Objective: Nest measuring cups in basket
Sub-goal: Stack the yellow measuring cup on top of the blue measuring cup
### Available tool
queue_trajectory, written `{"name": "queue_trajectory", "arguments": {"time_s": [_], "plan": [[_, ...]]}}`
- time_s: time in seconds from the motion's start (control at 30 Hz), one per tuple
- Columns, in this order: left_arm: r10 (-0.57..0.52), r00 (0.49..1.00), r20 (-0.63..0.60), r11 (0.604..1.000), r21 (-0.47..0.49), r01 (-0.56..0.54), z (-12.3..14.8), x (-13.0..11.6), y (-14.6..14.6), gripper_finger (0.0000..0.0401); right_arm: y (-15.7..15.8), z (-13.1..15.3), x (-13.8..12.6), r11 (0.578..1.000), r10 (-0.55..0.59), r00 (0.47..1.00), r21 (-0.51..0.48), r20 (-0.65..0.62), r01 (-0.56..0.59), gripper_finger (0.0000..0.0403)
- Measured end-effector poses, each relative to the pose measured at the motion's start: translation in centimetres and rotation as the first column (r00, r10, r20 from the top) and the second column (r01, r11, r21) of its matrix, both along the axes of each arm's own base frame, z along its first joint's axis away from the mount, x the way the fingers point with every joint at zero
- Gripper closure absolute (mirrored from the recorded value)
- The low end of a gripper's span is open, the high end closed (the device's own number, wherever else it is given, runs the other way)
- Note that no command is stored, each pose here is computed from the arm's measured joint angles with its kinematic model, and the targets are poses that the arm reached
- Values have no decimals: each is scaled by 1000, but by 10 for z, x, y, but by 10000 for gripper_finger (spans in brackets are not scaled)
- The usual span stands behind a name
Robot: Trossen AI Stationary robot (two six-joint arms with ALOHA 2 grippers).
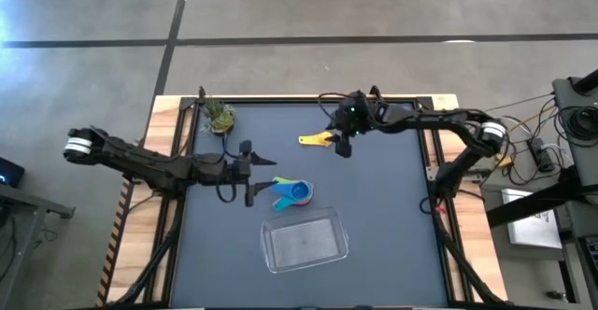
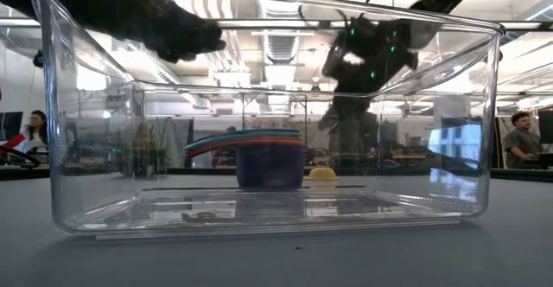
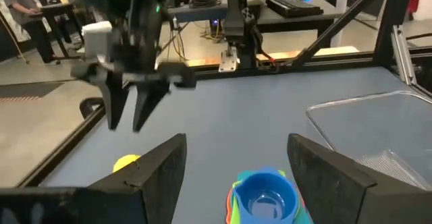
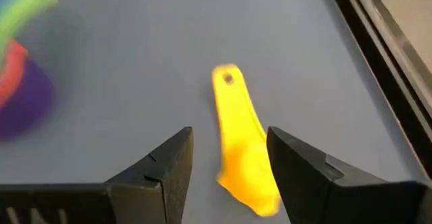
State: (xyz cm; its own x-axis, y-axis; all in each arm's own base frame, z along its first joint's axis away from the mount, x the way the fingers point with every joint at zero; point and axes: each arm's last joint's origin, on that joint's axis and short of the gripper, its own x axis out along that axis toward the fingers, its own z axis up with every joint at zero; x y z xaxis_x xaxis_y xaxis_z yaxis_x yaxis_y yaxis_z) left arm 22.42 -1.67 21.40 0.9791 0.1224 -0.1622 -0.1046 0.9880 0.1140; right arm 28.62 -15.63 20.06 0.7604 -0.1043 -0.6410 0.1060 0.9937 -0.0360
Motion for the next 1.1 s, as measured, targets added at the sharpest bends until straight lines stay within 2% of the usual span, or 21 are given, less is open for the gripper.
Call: {"name": "queue_trajectory", "arguments": {"time_s": [0.1,0.23,0.33,0.47,0.6,0.73,1.1], "plan": [[-1,1000,-2,1000,6,1,1,0,0,162,-11,-18,0,997,46,997,-57,-58,-49,224],[0,1000,-25,1000,9,0,-4,4,0,162,-16,-42,4,992,96,987,-75,-127,-106,221],[0,999,-46,1000,11,1,-8,7,-1,162,-22,-55,7,995,78,988,-58,-132,-87,203],[2,998,-64,1000,13,-1,-11,12,-1,162,-31,-65,9,998,34,995,-45,-97,-38,159],[1,997,-76,1000,17,0,-11,18,-1,162,-38,-71,11,999,7,998,-44,-70,-10,114],[1,996,-91,1000,22,1,-13,25,-2,162,-41,-77,12,999,-4,998,-51,-67,0,89],[8,993,-119,1000,30,-4,-18,30,-1,162,-46,-57,10,994,-49,999,-94,8,49,83]]}}
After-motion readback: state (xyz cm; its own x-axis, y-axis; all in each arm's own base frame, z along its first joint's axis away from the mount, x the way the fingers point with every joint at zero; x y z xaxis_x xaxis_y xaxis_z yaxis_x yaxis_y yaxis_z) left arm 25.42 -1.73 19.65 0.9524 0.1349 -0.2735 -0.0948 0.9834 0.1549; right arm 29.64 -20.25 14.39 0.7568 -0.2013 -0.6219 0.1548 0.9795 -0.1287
